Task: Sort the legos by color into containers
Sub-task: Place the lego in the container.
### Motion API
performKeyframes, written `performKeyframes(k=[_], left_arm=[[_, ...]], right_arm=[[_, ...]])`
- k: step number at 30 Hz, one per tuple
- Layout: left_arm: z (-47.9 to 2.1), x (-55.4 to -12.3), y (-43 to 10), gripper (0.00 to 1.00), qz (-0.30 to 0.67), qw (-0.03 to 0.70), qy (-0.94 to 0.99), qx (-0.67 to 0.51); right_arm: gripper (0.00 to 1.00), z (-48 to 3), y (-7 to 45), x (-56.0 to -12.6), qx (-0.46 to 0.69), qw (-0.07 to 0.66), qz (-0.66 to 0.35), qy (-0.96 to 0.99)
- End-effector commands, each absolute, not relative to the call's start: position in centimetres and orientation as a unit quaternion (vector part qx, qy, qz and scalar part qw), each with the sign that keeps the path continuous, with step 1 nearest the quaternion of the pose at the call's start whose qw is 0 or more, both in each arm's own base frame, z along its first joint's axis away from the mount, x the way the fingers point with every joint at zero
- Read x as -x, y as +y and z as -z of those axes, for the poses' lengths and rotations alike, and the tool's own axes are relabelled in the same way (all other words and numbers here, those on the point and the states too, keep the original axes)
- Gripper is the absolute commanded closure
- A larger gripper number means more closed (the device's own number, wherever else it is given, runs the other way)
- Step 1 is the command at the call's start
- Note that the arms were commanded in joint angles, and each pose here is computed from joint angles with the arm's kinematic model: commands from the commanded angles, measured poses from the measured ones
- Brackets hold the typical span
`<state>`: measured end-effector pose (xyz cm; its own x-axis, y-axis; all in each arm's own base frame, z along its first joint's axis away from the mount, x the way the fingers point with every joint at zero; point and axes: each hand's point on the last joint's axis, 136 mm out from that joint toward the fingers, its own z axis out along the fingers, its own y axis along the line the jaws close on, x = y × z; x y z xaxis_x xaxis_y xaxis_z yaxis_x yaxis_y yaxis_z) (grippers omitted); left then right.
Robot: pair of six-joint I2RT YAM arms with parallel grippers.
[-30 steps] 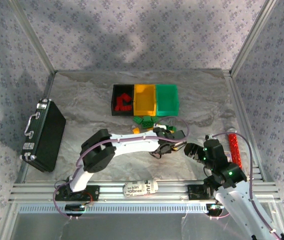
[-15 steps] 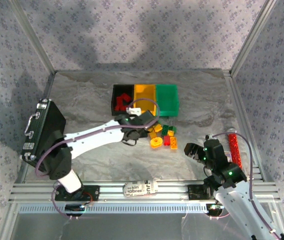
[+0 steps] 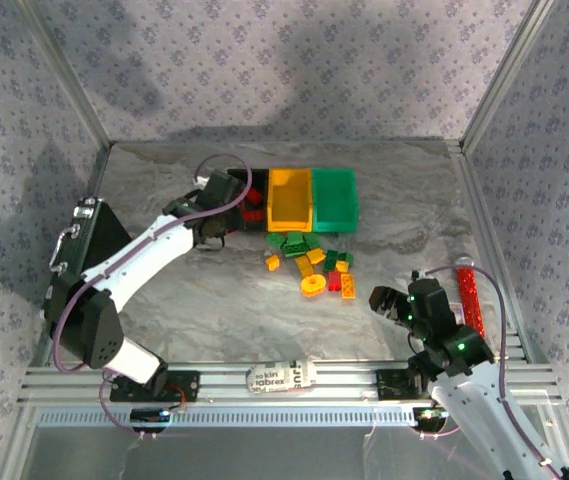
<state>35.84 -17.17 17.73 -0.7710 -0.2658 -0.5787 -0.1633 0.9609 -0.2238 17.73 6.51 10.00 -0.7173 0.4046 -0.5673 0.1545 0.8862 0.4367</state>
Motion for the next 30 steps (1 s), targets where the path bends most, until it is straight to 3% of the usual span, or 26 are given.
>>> performKeyframes(k=[1, 11, 18, 19, 20, 21, 22, 23, 27, 30], left_arm=[[-19.1, -38.4, -18.1, 1.0, 0.112, 0.33, 0.932, 0.095], [-16.5, -45.2, -19.4, 1.0, 0.106, 0.275, 0.951, 0.091], [-15.4, -47.4, -20.4, 1.0, 0.095, 0.245, 0.962, 0.079], [-15.5, -47.5, -20.5, 0.97, 0.093, 0.244, 0.962, 0.076], [-15.6, -47.6, -20.7, 0.81, 0.096, 0.241, 0.963, 0.071], [-16.0, -47.6, -21.0, 0.52, 0.103, 0.24, 0.963, 0.062], [-16.2, -47.5, -21.1, 0.33, 0.105, 0.239, 0.963, 0.06], [-16.6, -47.4, -21.0, 0.25, 0.106, 0.241, 0.963, 0.061], [-19.2, -46.3, -21.5, 0.14, 0.094, 0.283, 0.954, 0.039], [-21.2, -45.1, -22.2, 0.13, 0.086, 0.307, 0.948, 0.021]], right_arm=[[0.16, -9.6, 6.4, -17.5, -0.162, 0.336, -0.184, 0.909], [0.16, -10.0, 6.9, -17.2, -0.156, 0.328, -0.197, 0.911], [0.17, -10.0, 7.2, -16.9, -0.152, 0.324, -0.205, 0.911], [0.17, -10.0, 7.2, -16.9, -0.152, 0.324, -0.206, 0.911], [0.17, -10.1, 7.2, -16.9, -0.152, 0.325, -0.207, 0.91], [0.17, -10.1, 7.2, -16.9, -0.151, 0.325, -0.208, 0.91], [0.17, -10.2, 7.2, -16.9, -0.151, 0.326, -0.209, 0.91], [0.17, -10.1, 7.2, -16.9, -0.151, 0.326, -0.209, 0.91], [0.17, -10.1, 7.2, -16.9, -0.152, 0.327, -0.209, 0.909], [0.17, -10.1, 7.2, -16.9, -0.152, 0.326, -0.209, 0.909]])
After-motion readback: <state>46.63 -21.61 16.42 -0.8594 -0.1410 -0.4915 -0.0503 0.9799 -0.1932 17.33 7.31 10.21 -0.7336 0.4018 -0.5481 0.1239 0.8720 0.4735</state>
